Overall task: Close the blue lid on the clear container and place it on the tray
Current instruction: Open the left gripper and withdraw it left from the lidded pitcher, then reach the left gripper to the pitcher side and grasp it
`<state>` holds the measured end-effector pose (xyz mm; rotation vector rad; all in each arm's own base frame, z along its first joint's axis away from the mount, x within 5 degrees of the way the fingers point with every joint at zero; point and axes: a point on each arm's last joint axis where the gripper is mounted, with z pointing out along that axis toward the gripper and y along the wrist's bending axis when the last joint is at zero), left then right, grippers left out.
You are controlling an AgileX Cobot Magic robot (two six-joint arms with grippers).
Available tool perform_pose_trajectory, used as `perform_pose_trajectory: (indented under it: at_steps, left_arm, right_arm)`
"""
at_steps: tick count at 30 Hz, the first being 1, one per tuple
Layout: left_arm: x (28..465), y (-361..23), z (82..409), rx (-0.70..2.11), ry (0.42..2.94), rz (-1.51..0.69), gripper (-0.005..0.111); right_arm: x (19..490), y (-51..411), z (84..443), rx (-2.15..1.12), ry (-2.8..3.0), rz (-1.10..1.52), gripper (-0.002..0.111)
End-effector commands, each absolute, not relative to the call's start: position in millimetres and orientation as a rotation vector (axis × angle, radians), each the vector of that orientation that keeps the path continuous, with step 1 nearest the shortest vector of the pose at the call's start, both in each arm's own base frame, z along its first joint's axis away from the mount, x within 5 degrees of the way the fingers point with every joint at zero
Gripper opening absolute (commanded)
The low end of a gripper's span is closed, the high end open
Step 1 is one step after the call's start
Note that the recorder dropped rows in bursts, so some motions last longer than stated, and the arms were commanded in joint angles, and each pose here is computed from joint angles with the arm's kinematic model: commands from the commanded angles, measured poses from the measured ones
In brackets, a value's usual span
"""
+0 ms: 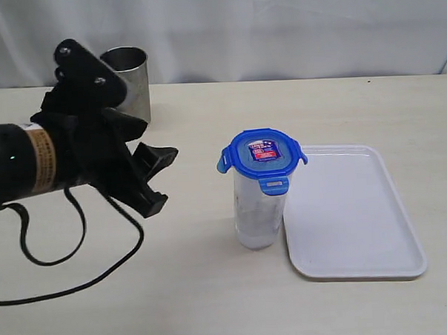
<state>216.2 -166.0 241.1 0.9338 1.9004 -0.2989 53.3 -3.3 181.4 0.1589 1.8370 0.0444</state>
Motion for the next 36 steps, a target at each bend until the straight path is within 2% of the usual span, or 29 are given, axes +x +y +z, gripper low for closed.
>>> perform_pose_trajectory:
  at_steps: [1,9,14,18,21,26,27,36]
  left_arm:
    - [216.2,-143.4,216.2,0.853,1.815,-0.57,0.052]
    - [227.2,-139.2,174.2,0.733,1.696,-1.013,0.052]
    - [231.2,-140.1,154.5,0.77,1.731,-0.982,0.052]
    - [230.7,-140.2,153.7,0.829,1.702,-0.938,0.053]
    - [231.7,-139.9,154.7,0.828,1.685,-0.923,0.062]
    - [237.8,-132.9,143.5,0.816,1.811,-0.78,0.1]
    - [239.6,-131.4,142.5,0.788,1.833,-0.761,0.104]
    - [240.2,-132.0,145.1,0.782,1.801,-0.767,0.105]
  right_arm:
    - [53.2,-3.3,181.4,0.161,1.829,0.046,0.005]
    - [53.2,-3.3,181.4,0.161,1.829,0.046,0.005]
    - [53.2,-3.3,181.4,0.161,1.829,0.046,0.005]
    - [53.2,-3.3,181.4,0.161,1.829,0.046,0.005]
    - [53.2,-3.3,181.4,0.161,1.829,0.046,0.005]
    - [53.2,-3.3,181.4,0.161,1.829,0.046,0.005]
    - [53.2,-3.3,181.4,0.161,1.829,0.046,0.005]
    - [53.2,-3.3,181.4,0.161,1.829,0.046,0.005]
